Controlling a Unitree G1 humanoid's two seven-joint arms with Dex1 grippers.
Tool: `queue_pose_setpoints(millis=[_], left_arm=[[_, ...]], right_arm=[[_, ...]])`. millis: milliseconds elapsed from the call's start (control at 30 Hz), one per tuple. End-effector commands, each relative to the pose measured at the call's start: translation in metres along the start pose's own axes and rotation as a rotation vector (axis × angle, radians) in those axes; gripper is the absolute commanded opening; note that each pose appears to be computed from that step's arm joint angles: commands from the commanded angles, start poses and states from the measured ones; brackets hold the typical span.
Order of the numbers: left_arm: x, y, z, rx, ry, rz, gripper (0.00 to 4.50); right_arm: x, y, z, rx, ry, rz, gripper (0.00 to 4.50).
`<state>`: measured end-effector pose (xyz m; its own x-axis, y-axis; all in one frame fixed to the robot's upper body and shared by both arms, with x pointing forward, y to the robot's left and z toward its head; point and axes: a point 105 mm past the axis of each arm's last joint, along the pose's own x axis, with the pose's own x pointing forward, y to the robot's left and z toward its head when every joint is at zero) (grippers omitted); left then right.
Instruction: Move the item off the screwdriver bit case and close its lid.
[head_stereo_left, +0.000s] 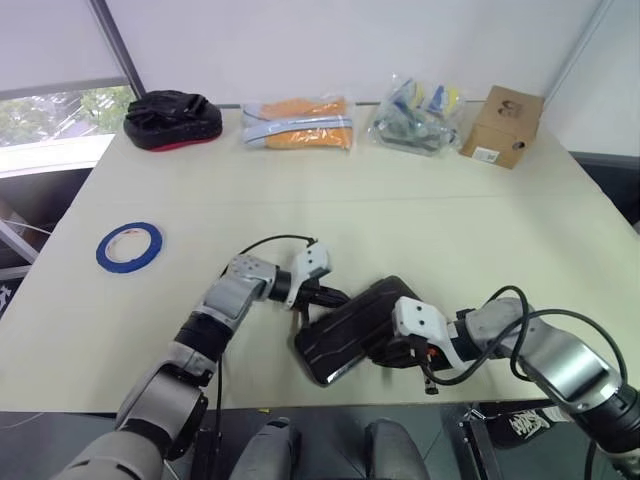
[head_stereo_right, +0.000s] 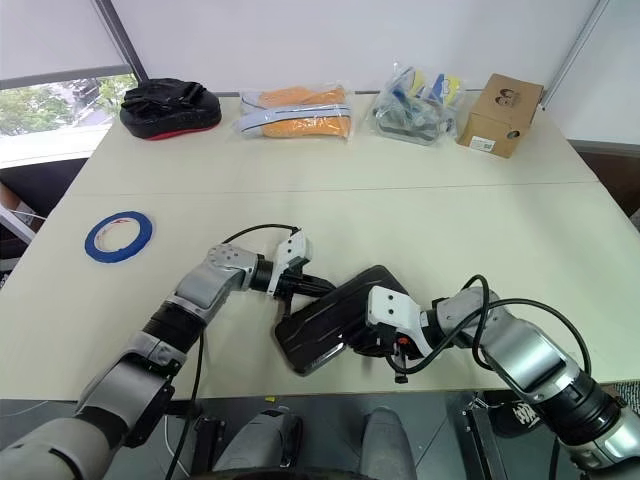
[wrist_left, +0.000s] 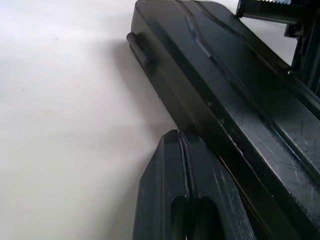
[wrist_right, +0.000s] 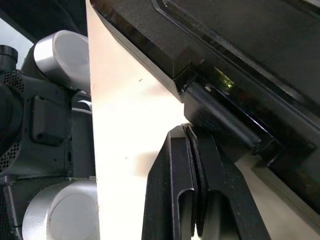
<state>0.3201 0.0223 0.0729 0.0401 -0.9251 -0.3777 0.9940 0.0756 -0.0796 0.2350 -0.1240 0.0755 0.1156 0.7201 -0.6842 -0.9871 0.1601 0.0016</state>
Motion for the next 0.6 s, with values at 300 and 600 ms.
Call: queue_pose_setpoints(millis=[300, 600], left_arm=[[0.021, -0.022, -0.001, 0.035, -0.004, -0.099, 0.0], [0.015, -0.006, 0.005, 0.061, -0.002, -0.052, 0.0]], right_arm=[[-0.007, -0.042, 0.032, -0.146, -0.036, -0.266, 0.03], [-0.005, -0.032, 0.043, -0.115, -0.066, -0.21, 0.03]])
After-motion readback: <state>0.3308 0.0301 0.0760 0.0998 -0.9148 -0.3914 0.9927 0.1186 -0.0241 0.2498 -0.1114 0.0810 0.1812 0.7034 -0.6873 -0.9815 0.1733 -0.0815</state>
